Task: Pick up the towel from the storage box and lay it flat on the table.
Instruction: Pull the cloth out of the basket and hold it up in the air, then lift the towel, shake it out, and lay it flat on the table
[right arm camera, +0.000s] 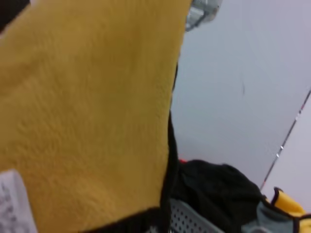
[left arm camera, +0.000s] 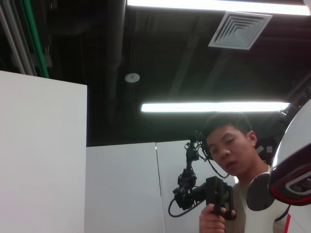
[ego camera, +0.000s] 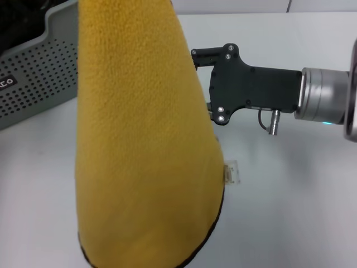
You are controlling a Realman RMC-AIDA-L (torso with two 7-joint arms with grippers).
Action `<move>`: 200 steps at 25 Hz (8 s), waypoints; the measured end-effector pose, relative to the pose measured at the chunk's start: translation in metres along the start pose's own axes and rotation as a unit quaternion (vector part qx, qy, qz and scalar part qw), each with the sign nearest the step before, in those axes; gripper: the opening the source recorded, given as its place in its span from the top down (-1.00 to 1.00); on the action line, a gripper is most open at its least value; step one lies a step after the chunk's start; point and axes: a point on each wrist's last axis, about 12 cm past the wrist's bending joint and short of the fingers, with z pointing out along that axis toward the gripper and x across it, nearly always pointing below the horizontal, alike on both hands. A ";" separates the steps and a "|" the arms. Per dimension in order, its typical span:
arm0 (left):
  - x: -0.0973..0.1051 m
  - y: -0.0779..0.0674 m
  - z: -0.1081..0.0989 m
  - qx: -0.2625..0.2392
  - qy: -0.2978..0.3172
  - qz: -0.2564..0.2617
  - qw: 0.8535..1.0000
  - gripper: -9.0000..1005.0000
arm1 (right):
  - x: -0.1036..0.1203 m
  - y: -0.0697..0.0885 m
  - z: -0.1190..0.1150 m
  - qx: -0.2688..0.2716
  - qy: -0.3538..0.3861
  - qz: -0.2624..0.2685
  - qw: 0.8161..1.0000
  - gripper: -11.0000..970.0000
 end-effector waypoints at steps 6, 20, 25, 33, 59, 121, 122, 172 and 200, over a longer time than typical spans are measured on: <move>-0.001 0.000 0.000 0.000 -0.002 0.004 1.000 0.94 | 0.005 0.009 0.006 -0.020 0.013 0.005 1.000 0.07; 0.005 0.000 -0.002 -0.007 -0.006 -0.002 1.000 0.94 | -0.009 0.010 0.006 -0.014 -0.044 -0.013 0.999 0.16; 0.006 -0.002 -0.004 -0.013 -0.007 -0.006 1.000 0.94 | -0.008 0.010 0.005 -0.009 -0.043 -0.012 0.999 0.17; 0.007 -0.003 -0.006 -0.017 -0.007 -0.006 1.000 0.94 | -0.006 0.012 0.000 0.001 -0.039 -0.019 0.999 0.20; 0.039 -0.043 -0.072 -0.167 -0.016 -0.106 0.980 0.93 | -0.045 0.040 -0.059 0.053 -0.011 -0.045 0.997 0.97; 0.152 -0.105 -0.098 -0.258 0.141 -0.223 0.930 0.93 | 0.001 0.101 -0.162 0.080 -0.022 0.233 0.969 0.82; 0.157 -0.097 -0.097 -0.264 0.155 -0.224 0.925 0.93 | 0.005 0.098 -0.159 0.086 -0.009 0.231 0.969 0.82; 0.170 0.050 -0.075 -0.394 0.454 0.017 0.799 0.92 | 0.069 0.005 -0.112 0.192 0.274 0.032 0.942 0.69; 0.185 0.046 -0.028 -0.398 0.568 0.172 0.700 0.79 | 0.079 -0.003 -0.105 0.226 0.316 0.031 0.921 0.62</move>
